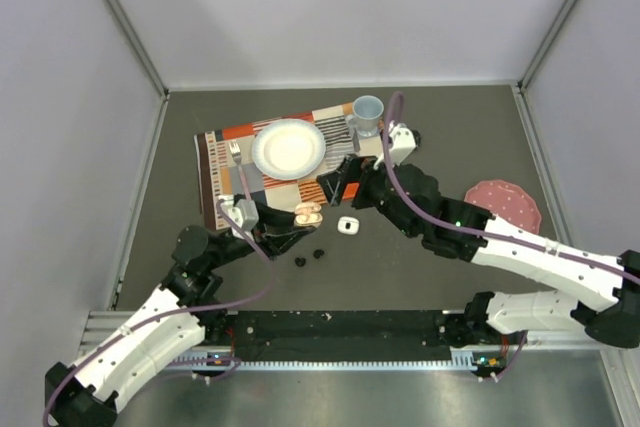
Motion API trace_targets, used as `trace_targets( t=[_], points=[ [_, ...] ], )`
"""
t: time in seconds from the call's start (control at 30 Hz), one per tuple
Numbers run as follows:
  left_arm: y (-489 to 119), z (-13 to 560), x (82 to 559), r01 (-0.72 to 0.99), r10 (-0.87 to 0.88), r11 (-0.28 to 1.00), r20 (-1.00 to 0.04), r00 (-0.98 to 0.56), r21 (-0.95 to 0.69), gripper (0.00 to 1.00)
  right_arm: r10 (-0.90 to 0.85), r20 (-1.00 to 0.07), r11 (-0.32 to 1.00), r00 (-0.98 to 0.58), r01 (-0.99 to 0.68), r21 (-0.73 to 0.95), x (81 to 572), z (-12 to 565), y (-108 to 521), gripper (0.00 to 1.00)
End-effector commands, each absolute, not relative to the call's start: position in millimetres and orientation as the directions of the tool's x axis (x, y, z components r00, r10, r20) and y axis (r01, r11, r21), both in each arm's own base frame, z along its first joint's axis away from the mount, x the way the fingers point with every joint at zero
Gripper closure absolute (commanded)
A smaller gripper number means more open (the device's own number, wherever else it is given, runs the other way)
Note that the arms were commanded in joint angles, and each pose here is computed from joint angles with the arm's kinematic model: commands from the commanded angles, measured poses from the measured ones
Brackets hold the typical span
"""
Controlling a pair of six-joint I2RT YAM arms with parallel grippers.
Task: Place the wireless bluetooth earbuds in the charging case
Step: Close the charging case with the earbuds.
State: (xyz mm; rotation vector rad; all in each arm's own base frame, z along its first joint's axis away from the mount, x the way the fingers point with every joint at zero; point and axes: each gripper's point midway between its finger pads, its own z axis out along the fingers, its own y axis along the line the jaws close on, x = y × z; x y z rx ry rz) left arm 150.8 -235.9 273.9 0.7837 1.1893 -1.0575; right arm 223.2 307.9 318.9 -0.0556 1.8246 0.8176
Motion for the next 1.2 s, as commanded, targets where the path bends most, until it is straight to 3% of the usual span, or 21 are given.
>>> trace_targets(
  t=[0.0, 0.67, 1.17],
  points=[
    [-242, 297, 138, 0.967, -0.25, 0.254, -0.965, 0.075, 0.01, 1.0, 0.32, -0.817, 0.711, -0.479, -0.448, 0.541, 219, 325, 332, 0.06],
    [-242, 290, 147, 0.956, -0.237, 0.294, -0.968, 0.077, 0.004, 1.0, 0.19, -0.757, 0.704, -0.625, -0.451, 0.548, 196, 260, 344, 0.06],
    [-247, 284, 162, 0.945, -0.226, 0.322, -0.974, 0.012, -0.063, 1.0, 0.238, -0.811, 0.777, -0.534, -0.397, 0.489, 204, 267, 300, 0.06]
  ],
)
